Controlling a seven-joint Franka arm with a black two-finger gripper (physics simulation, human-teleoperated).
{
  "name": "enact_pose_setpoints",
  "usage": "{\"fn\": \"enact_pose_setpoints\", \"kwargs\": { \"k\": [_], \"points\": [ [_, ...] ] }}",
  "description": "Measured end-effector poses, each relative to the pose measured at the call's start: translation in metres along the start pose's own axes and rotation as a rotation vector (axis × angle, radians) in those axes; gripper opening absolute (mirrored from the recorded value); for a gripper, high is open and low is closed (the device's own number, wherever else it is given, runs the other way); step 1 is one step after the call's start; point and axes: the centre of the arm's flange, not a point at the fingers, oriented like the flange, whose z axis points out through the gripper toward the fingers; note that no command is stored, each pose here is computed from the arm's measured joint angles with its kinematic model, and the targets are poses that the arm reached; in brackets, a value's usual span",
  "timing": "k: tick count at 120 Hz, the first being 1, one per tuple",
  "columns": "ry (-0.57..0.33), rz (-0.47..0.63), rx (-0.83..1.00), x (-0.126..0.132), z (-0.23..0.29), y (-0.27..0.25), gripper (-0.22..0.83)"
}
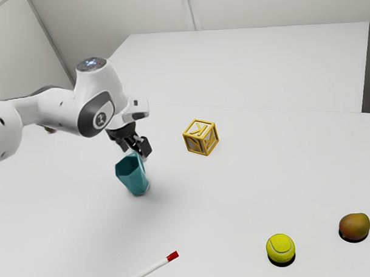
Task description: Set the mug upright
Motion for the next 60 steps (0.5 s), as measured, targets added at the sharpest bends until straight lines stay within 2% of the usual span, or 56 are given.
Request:
{"fn": "enact_pose_setpoints", "kwargs": {
  "k": [36, 60],
  "points": [
    [0.013, -0.032, -0.007, 0.029, -0.077, -0.011, 0.59],
    [0.054, -0.055, -0.039, 0.050, -0.170, -0.010, 0.60]
  ]
}}
